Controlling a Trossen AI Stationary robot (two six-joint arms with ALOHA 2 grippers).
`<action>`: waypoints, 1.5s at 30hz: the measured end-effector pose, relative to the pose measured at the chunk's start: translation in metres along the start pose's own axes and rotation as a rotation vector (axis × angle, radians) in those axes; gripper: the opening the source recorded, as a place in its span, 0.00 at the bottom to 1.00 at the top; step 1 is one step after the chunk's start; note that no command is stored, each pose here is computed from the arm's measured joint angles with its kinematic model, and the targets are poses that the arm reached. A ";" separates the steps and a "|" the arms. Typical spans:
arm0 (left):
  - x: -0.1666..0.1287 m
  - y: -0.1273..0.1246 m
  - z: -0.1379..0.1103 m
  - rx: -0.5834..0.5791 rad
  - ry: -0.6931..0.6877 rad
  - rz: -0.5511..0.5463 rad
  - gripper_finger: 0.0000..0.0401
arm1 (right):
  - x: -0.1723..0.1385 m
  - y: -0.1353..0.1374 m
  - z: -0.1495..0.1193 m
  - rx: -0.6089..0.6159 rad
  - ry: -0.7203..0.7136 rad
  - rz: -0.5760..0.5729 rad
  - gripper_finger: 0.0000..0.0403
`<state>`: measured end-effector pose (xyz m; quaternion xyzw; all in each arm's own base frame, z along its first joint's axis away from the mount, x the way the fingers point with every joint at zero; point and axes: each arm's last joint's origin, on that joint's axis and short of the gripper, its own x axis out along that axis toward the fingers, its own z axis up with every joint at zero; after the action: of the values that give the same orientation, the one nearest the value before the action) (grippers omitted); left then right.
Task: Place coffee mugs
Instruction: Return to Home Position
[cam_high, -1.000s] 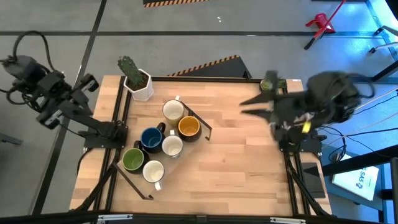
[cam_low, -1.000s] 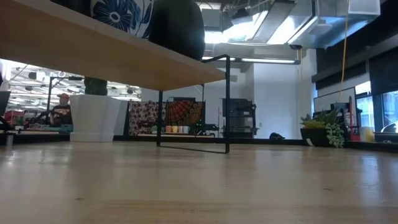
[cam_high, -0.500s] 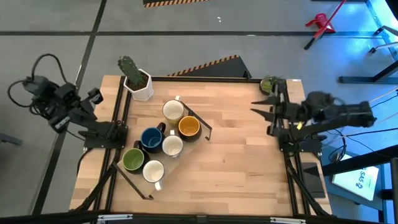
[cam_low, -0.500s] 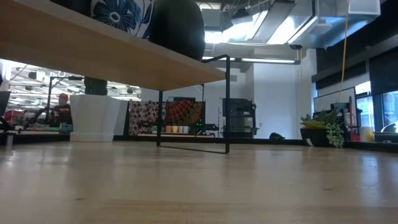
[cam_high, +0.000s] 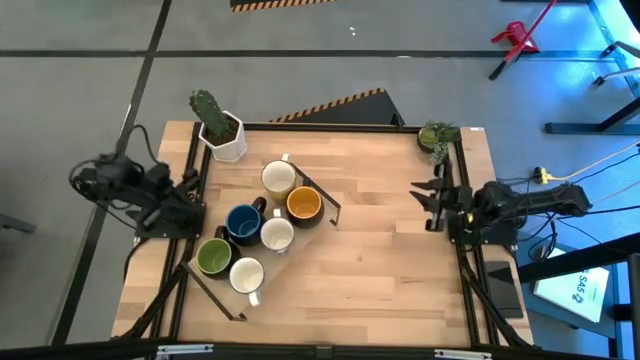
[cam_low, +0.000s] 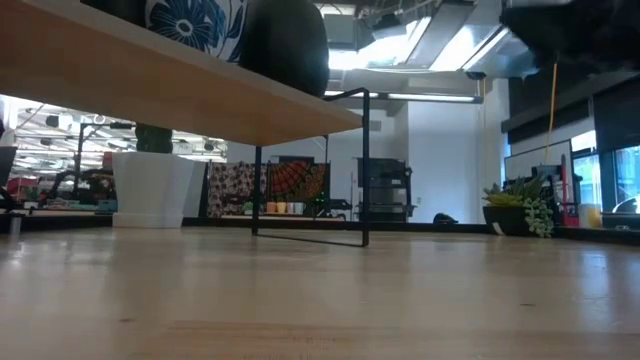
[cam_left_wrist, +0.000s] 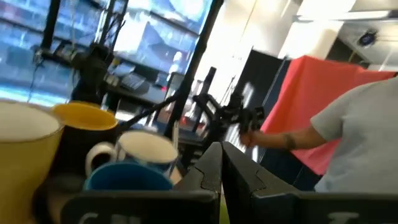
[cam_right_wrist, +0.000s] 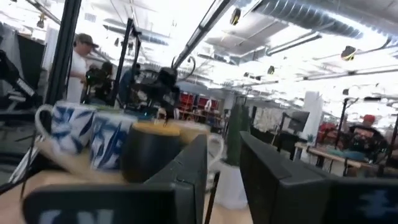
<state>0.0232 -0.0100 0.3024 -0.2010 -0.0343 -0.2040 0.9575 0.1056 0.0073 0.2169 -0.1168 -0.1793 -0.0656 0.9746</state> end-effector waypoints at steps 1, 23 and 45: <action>0.005 0.003 -0.005 0.003 -0.013 -0.011 0.00 | -0.003 0.001 -0.007 0.003 0.007 0.001 0.20; 0.028 0.045 -0.052 0.082 -0.153 0.599 0.00 | -0.007 0.007 -0.026 0.034 0.151 0.043 0.20; 0.041 0.076 -0.116 0.191 -0.002 0.709 0.00 | -0.010 0.010 -0.037 0.012 0.261 0.099 0.20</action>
<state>0.0896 -0.0083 0.1736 -0.1105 0.0175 0.1448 0.9831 0.1108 0.0087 0.1778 -0.1102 -0.0456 -0.0309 0.9924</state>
